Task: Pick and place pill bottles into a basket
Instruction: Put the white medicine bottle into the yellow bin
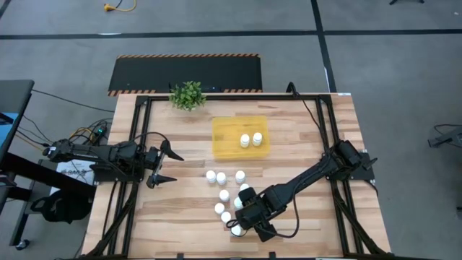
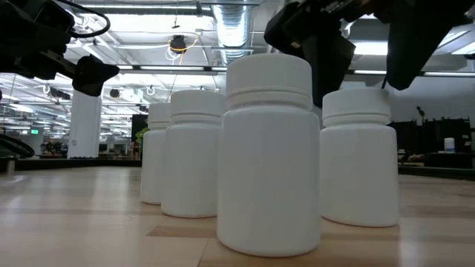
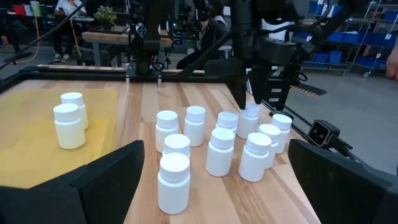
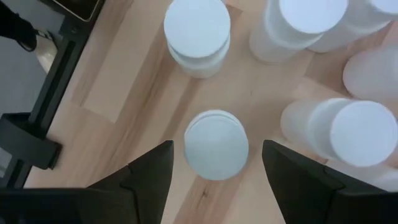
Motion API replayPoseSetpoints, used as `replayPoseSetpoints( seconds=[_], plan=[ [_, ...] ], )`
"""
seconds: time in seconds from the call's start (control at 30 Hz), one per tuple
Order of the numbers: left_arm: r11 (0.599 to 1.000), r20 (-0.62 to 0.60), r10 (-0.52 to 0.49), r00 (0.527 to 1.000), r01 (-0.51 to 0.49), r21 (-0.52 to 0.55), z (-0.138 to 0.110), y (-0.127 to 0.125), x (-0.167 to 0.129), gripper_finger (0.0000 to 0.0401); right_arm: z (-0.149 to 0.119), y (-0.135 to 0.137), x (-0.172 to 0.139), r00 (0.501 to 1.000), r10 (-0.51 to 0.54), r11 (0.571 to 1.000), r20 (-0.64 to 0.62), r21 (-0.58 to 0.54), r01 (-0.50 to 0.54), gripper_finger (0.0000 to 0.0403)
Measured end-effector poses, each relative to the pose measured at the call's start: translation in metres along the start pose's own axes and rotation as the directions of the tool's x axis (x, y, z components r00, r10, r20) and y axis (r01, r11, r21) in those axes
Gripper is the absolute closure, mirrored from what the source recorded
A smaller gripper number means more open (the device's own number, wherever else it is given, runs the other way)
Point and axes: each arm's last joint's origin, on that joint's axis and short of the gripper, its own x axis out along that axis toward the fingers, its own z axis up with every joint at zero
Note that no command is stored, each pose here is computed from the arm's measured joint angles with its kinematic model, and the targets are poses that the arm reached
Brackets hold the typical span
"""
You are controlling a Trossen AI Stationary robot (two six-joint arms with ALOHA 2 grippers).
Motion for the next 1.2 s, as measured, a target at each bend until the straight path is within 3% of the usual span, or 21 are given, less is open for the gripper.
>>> replayPoseSetpoints(
  seconds=[1.2],
  plan=[
    [1.000, 0.000, 0.000, 1.000, 0.000, 0.004, 0.0000, 0.0000, 0.0000, 0.0015, -0.0001, 0.0028, 0.0001, 1.000, 0.001, 0.999, -0.001, -0.049, -0.002, 0.0163]
  ],
)
